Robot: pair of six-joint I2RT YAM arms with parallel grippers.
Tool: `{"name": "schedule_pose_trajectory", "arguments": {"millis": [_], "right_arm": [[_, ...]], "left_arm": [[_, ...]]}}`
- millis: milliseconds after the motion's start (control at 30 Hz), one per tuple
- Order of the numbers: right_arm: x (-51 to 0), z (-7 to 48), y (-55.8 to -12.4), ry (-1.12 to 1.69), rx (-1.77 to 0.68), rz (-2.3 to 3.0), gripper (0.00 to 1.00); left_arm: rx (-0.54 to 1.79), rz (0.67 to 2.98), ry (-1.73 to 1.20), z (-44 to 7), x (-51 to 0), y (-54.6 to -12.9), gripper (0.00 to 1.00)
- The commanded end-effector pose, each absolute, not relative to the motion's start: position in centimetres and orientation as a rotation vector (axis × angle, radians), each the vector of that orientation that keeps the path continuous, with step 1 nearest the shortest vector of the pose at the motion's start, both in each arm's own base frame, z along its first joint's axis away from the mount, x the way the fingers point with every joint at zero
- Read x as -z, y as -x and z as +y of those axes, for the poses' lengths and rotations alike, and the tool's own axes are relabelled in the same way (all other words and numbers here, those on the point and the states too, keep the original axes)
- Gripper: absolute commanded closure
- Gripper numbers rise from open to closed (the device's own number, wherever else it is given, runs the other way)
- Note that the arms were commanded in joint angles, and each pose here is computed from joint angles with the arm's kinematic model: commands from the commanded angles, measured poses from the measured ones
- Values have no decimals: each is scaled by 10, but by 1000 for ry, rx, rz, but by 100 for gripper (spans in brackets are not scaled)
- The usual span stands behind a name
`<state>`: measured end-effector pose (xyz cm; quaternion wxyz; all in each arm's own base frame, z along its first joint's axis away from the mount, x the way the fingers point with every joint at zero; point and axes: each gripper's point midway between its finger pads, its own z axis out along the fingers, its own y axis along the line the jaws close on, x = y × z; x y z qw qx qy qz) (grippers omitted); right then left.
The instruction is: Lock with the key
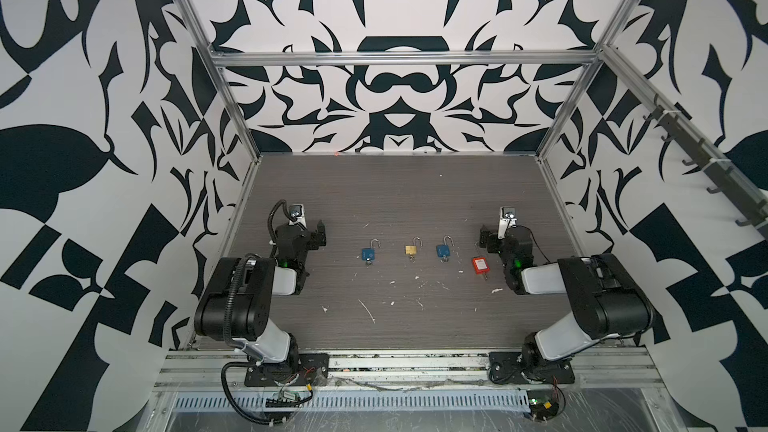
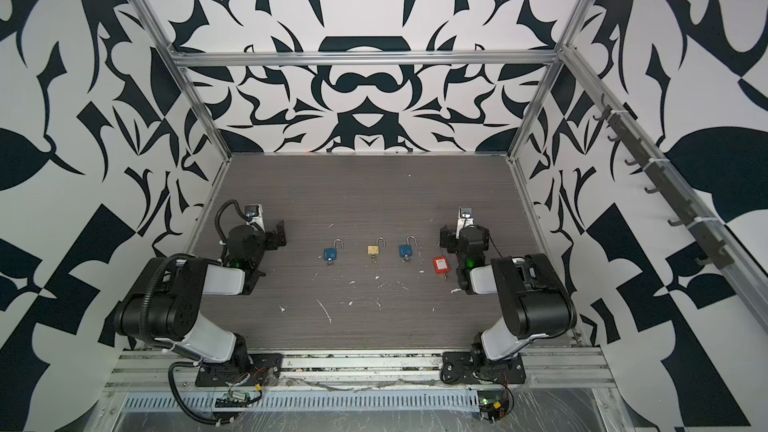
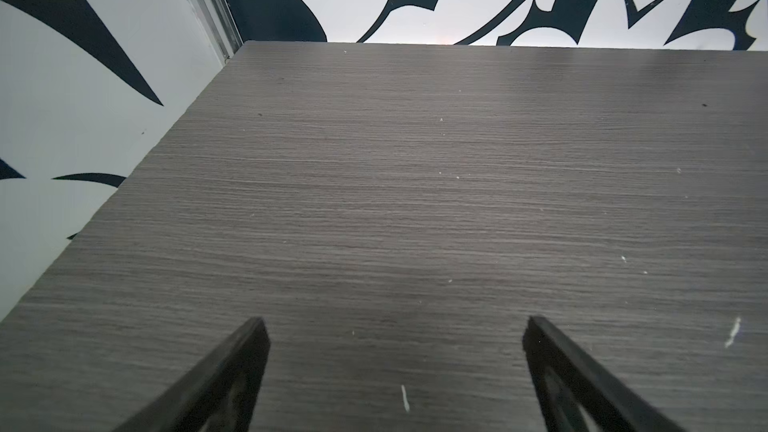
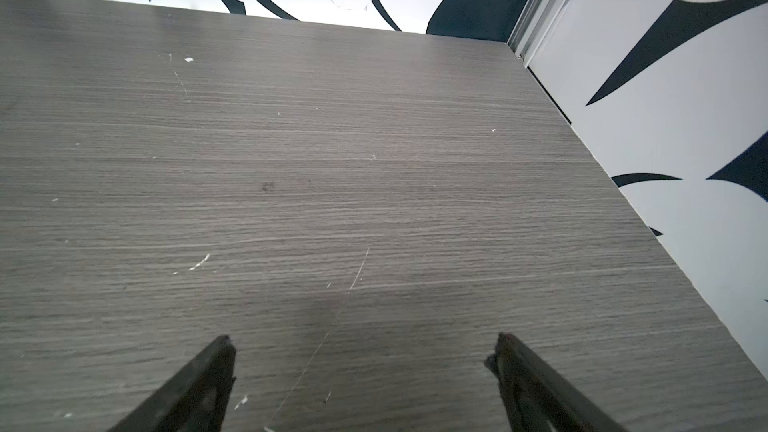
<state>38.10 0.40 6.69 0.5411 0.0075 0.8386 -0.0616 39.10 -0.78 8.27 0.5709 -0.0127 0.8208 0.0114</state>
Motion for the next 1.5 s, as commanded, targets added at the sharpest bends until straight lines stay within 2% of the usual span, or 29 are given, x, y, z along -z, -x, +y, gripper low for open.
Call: {"name": "schedule_pose_trajectory", "arguments": {"millis": [0, 1233, 1367, 1467], "right_arm": [[-80, 7, -387, -9, 139, 1945, 1], [-85, 4, -389, -39, 104, 1942, 1], [-127, -12, -384, -140, 247, 1947, 1], [-155, -18, -377, -314, 235, 1960, 1]], "left_arm": [[-17, 1909, 26, -9, -88, -393, 1], [-13, 1914, 20, -10, -88, -394, 1], [-125, 1929, 132, 7, -129, -387, 1], [-157, 1819, 224, 21, -165, -371, 1]]}}
